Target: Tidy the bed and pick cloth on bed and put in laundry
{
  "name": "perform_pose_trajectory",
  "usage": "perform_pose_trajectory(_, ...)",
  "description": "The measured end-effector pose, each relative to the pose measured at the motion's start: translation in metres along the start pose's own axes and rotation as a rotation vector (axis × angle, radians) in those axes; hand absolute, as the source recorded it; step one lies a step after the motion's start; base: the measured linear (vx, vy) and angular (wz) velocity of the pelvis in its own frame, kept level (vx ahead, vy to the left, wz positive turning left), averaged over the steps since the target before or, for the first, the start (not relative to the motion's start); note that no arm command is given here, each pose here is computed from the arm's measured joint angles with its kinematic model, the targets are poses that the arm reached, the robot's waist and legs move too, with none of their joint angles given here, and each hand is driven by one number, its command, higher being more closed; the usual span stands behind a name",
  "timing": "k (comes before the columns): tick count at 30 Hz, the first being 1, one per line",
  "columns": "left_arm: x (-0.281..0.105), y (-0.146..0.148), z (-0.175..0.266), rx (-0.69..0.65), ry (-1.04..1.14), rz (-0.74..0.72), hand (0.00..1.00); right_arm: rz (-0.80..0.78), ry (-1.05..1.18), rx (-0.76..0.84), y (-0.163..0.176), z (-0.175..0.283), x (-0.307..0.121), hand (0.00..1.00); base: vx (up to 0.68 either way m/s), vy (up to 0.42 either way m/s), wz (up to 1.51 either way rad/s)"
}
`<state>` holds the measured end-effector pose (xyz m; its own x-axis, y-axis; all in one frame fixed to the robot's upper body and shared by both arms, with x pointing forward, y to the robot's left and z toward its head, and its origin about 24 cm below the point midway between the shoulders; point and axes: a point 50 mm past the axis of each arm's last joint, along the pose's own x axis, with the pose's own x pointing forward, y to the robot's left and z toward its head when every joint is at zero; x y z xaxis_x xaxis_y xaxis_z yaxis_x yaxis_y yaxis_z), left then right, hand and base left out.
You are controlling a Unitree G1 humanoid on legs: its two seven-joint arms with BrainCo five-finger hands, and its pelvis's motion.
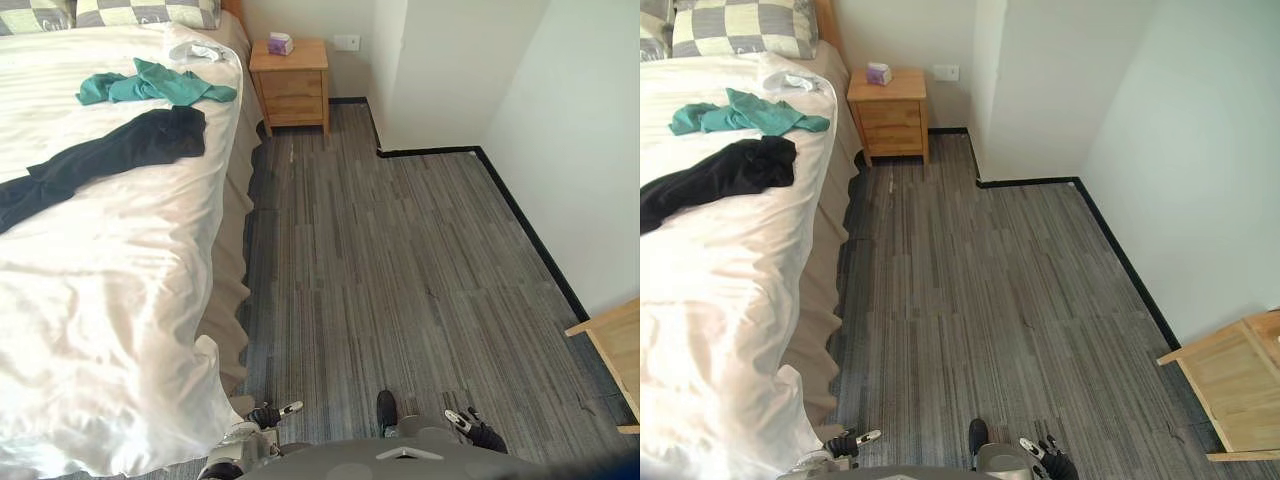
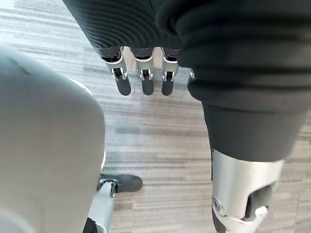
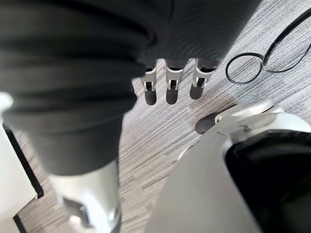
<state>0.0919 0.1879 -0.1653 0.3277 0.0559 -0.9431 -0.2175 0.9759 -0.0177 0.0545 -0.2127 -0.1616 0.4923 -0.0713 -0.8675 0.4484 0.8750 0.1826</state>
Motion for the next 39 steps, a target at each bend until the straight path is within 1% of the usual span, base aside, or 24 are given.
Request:
perform_pose_trajectory(5, 0.000, -0.001, 0.015, 0.015, -0.053, 0.030, 0.00, -0.014, -0.038, 0.003, 0.006, 0.011, 0.003, 0.00, 0.00, -0.098, -0.17)
perform_pose_trajectory(7, -0.001, 0.001, 0.013, -0.027, -0.053, 0.050, 0.00, -0.008, -0.045, -0.041, 0.005, 0.017, 0.003, 0.00, 0.08, -0.194, -0.33)
perform_pose_trajectory(8, 0.000, 0.003, 0.021, -0.053, -0.071, 0.061, 0.00, -0.001, -0.042, -0.059, 0.007, 0.019, 0.004, 0.00, 0.07, -0.130, -0.16)
perform_pose_trajectory(9, -0.001, 0.000, 0.030, -0.065, -0.124, 0.059, 0.00, -0.007, -0.040, -0.069, 0.003, 0.020, 0.003, 0.00, 0.12, -0.224, -0.11)
perform_pose_trajectory(11, -0.002, -0.001, 0.046, -0.074, -0.196, 0.051, 0.00, -0.011, -0.045, -0.082, 0.001, 0.024, 0.003, 0.00, 0.24, -0.227, -0.18)
perform_pose_trajectory(14, -0.004, -0.011, 0.053, -0.100, -0.253, 0.010, 0.00, -0.018, -0.069, -0.095, -0.003, 0.036, 0.005, 0.00, 0.27, -0.147, -0.46)
perform_pose_trajectory(18, -0.004, -0.011, 0.052, -0.122, -0.251, 0.004, 0.00, 0.005, -0.074, -0.079, 0.008, 0.038, 0.009, 0.00, 0.36, -0.083, -0.20)
perform_pose_trajectory(21, -0.004, -0.008, 0.044, -0.181, -0.230, 0.002, 0.00, -0.010, -0.062, -0.080, 0.003, 0.034, 0.007, 0.00, 0.42, 0.023, -0.22)
perform_pose_trajectory(22, -0.004, -0.003, 0.044, -0.218, -0.224, 0.006, 0.00, -0.012, -0.059, -0.077, 0.004, 0.034, 0.008, 0.00, 0.45, 0.113, -0.47)
perform_pose_trajectory(24, -0.005, 0.001, 0.045, -0.236, -0.222, 0.011, 0.00, -0.009, -0.058, -0.096, 0.007, 0.036, 0.009, 0.00, 0.56, 0.148, -0.42)
perform_pose_trajectory(25, -0.005, 0.008, 0.045, -0.244, -0.214, 0.029, 0.00, -0.012, -0.049, -0.103, 0.008, 0.034, 0.010, 0.00, 0.64, 0.125, -0.31)
perform_pose_trajectory(27, -0.003, 0.010, 0.047, -0.244, -0.187, 0.036, 0.00, -0.018, -0.057, -0.084, 0.012, 0.040, 0.014, 0.00, 0.66, 0.107, -0.07)
perform_pose_trajectory(30, -0.003, 0.015, 0.044, -0.219, -0.162, 0.063, 0.00, -0.002, -0.041, -0.099, 0.023, 0.040, 0.017, 0.00, 0.71, 0.130, 0.26)
perform_pose_trajectory(34, -0.002, 0.011, 0.031, -0.176, -0.114, 0.073, 0.00, 0.005, -0.056, -0.122, 0.028, 0.044, 0.018, 0.00, 0.55, -0.042, 0.60)
perform_pose_trajectory(38, -0.001, 0.007, 0.030, -0.214, -0.106, 0.063, 0.00, 0.001, -0.074, -0.114, 0.030, 0.048, 0.018, 0.00, 0.52, -0.251, 0.75)
perform_pose_trajectory(39, -0.002, 0.011, 0.029, -0.214, -0.106, 0.071, 0.00, 0.001, -0.066, -0.114, 0.030, 0.044, 0.018, 0.00, 0.50, -0.397, 0.82)
